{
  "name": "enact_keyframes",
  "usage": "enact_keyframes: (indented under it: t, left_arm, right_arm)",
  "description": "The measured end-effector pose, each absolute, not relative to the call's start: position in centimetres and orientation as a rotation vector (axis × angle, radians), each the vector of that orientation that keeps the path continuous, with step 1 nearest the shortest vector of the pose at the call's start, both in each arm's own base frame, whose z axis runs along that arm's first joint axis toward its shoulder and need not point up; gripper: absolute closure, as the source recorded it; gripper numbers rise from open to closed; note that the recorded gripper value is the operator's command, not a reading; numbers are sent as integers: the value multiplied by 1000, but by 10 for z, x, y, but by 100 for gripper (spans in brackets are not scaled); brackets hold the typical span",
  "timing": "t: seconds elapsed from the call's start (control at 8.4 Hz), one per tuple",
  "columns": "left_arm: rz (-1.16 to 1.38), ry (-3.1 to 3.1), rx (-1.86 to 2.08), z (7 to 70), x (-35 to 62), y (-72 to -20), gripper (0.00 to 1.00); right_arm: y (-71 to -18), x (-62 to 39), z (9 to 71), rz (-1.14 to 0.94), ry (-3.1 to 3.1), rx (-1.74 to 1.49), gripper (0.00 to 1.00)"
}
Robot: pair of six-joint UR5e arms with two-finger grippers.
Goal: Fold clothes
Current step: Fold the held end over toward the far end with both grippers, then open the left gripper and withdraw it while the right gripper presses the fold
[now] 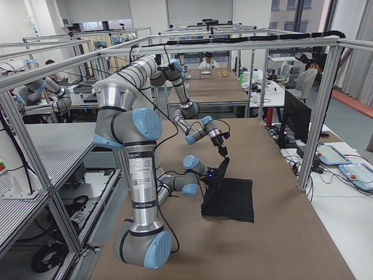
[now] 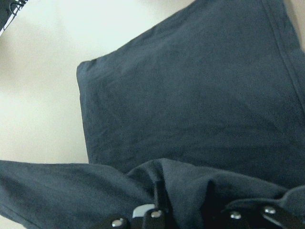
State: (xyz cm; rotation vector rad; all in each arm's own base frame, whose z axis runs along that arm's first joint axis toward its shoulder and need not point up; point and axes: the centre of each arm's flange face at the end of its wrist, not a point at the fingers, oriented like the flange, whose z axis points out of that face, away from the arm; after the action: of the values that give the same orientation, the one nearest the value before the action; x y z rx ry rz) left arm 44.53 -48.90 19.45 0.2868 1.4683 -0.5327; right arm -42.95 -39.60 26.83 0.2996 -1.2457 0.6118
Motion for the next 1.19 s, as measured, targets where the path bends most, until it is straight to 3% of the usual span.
enact_keyframes:
  t: [0.36,0.48,0.6,1.19]
  left_arm:
    - [-548,1436,289,199,457,-515,99]
    - [-551,1434,288,195,463,-520,28]
    - [-555,1429,289,193,469,-526,6]
    - [-577,1417,321,188,456,-551,6]
  right_arm:
    - [-447,-455,276,634,-1186,343,97]
    - [-453,-456,277,640,-1180,347,1]
    - [-455,-455,278,643,-1178,348,5]
    - [-473,-436,279,570,-1172,327,5]
